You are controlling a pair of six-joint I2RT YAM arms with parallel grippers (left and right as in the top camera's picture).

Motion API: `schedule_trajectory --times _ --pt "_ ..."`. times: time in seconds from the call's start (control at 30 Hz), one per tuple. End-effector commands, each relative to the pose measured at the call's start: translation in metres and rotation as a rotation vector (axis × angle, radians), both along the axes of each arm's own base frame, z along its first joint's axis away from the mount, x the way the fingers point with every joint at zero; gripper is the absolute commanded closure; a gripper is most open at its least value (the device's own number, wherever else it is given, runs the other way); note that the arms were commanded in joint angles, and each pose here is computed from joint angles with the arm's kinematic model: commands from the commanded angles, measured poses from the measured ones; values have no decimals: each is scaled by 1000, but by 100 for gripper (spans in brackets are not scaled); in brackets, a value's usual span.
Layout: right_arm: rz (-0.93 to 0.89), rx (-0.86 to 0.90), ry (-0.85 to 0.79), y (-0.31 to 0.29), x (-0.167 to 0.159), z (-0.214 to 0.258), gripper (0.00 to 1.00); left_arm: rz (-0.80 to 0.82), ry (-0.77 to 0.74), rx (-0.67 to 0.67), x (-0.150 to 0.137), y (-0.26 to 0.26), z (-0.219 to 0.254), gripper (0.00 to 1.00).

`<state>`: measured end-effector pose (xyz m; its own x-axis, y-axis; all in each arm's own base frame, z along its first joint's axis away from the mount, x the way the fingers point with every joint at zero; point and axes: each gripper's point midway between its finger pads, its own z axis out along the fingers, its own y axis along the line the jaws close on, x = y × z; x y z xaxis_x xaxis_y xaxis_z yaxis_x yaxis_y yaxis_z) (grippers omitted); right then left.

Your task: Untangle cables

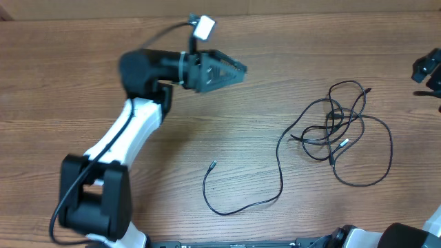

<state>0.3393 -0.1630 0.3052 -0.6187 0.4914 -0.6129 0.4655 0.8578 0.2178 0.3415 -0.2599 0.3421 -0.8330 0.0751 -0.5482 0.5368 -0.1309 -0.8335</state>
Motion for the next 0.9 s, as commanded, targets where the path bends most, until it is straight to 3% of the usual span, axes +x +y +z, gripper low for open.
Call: schedule_trajectory --times 0.0,0.1,0.13,0.23,0.3,0.33,0.4,0.47,0.57,0.63,0.87 --pt "10 28 -4 3 1 -3 0 188 130 -66 44 -12 -13 0" --pt "10 27 -5 3 2 -2 0 323 163 -49 70 -16 -30 0" --pt "10 27 -6 3 2 -2 0 415 174 14 85 -17 -52 0" --pt "10 25 -8 3 2 -2 0 510 135 175 95 -19 -98 0" --pt "10 25 -8 3 2 -2 0 486 54 272 85 -29 -122 0" --pt "16 18 -11 2 3 -1 0 418 -82 331 69 -44 -132 0" --pt "16 14 -18 2 4 0 0 351 -211 393 53 -62 -140 0" --pt "16 12 -21 1 5 1 0 314 -339 532 39 -77 -156 0" --pt "16 13 -20 1 5 0 0 268 -592 852 18 -91 -187 0" --pt "16 12 -20 1 5 1 0 255 -706 944 8 -100 -192 0" --pt "16 18 -12 2 3 -1 0 199 -787 906 -25 -141 -192 0"
